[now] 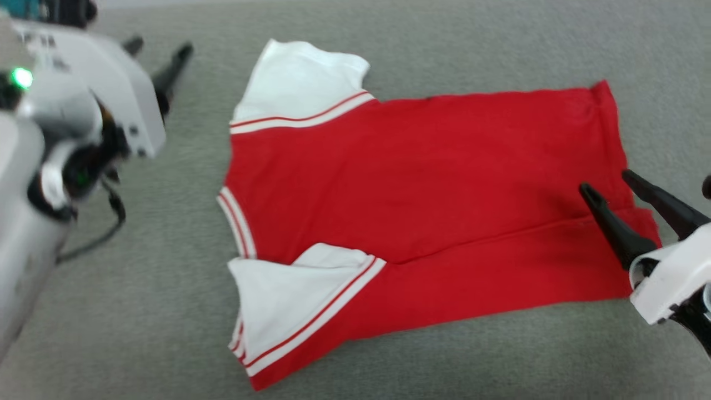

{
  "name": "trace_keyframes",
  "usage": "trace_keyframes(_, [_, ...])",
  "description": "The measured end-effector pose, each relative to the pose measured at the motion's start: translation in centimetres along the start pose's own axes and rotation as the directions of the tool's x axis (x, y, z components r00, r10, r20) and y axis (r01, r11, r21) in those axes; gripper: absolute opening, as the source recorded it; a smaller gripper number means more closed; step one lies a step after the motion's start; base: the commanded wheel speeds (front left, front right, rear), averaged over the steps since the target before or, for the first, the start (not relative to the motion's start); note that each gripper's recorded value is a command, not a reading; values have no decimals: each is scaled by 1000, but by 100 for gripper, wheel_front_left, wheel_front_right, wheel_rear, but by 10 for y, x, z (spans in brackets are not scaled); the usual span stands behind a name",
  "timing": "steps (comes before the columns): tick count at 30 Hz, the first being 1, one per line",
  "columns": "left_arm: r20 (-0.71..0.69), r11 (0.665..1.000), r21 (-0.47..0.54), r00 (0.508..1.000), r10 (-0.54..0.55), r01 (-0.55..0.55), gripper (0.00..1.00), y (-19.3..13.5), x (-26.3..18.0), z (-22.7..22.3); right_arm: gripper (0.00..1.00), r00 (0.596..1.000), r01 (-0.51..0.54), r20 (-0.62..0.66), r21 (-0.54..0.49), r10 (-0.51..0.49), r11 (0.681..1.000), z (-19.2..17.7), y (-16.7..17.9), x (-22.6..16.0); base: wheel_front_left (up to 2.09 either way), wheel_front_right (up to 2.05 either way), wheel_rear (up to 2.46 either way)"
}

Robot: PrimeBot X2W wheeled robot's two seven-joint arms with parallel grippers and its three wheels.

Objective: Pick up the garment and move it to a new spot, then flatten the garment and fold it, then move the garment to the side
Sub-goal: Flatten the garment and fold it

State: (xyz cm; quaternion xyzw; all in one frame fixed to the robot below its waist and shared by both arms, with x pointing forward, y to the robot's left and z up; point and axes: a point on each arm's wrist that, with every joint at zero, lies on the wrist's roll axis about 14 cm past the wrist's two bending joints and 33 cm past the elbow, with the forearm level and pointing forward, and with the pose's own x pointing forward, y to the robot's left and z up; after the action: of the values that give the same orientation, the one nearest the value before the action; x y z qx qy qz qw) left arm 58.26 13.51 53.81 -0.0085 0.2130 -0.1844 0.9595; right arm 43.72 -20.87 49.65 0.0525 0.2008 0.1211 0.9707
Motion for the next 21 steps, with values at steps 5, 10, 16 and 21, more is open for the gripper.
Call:
trace_keyframes(5, [-64, 999, 28, 997, -44, 46, 100, -8, 51, 5, 100, 1000, 29, -1, 18, -29, 999, -9, -10, 4, 0, 0, 0])
trace_keyframes(10, [-198, 997, -2, 978, -71, 72, 100, -14, 93, -22, 100, 998, 67, -17, 29, -67, 997, -21, -23, 2, 0, 0, 0])
trace_keyframes(16, [-388, 993, -79, 914, -115, 91, 100, -20, 122, -74, 100, 992, 118, -46, 37, -116, 992, -33, -38, -6, 0, 0, 0])
trace_keyframes(21, [-460, 987, -109, 874, -158, 121, 100, -34, 137, -94, 100, 986, 151, -73, 51, -147, 987, -44, -48, -11, 0, 0, 0])
